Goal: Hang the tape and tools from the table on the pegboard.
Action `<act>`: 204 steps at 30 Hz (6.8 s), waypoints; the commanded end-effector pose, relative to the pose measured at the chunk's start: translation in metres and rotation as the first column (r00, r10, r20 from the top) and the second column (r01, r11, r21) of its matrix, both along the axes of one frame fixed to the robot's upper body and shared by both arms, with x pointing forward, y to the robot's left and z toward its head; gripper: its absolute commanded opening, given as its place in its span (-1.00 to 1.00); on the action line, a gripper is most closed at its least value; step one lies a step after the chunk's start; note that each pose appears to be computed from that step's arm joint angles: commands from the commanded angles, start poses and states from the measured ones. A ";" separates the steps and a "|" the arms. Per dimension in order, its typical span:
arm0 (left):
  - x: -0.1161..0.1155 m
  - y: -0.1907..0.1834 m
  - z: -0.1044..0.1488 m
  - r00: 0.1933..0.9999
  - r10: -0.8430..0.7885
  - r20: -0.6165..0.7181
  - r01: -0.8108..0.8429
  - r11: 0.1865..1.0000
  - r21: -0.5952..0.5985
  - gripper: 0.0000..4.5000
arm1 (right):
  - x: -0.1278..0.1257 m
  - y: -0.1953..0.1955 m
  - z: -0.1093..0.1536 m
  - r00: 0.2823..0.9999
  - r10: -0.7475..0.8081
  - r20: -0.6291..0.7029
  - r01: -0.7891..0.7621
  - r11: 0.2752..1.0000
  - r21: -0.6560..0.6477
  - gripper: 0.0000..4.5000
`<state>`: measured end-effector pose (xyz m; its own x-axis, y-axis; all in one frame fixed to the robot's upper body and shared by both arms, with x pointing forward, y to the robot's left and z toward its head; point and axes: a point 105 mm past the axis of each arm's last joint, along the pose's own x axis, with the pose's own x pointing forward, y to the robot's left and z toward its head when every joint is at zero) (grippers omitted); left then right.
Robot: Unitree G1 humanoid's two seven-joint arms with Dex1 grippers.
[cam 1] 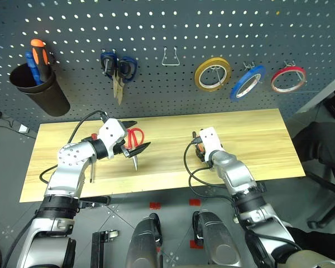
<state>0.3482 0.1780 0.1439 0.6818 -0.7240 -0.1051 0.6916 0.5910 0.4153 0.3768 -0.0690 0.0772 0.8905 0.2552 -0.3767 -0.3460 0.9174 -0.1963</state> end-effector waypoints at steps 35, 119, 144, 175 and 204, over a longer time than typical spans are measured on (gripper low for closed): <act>0.001 -0.036 0.088 0.972 0.209 0.105 -0.153 0.908 -0.391 1.00 | 0.020 0.093 0.280 0.279 0.134 0.951 -0.297 0.954 -0.048 0.21; 0.021 -0.023 -0.146 0.353 0.636 -0.686 -0.726 0.649 0.229 0.50 | -0.078 0.046 0.086 0.736 0.642 0.214 -0.676 0.708 0.204 1.00; -0.002 -0.017 -0.057 0.770 0.560 -0.305 -0.583 0.812 0.017 -0.87 | -0.082 0.026 0.135 0.635 0.601 0.486 -0.646 0.758 -0.092 1.00; -0.025 0.001 0.077 0.702 0.553 0.450 -0.550 0.821 -0.152 -0.87 | -0.092 0.034 0.207 0.400 0.572 0.716 -0.716 0.682 -0.145 1.00; -0.021 0.094 -0.043 0.590 0.749 -0.303 -0.805 0.576 -0.143 0.51 | -0.091 0.068 0.117 0.682 0.667 0.301 -0.710 0.702 0.052 1.00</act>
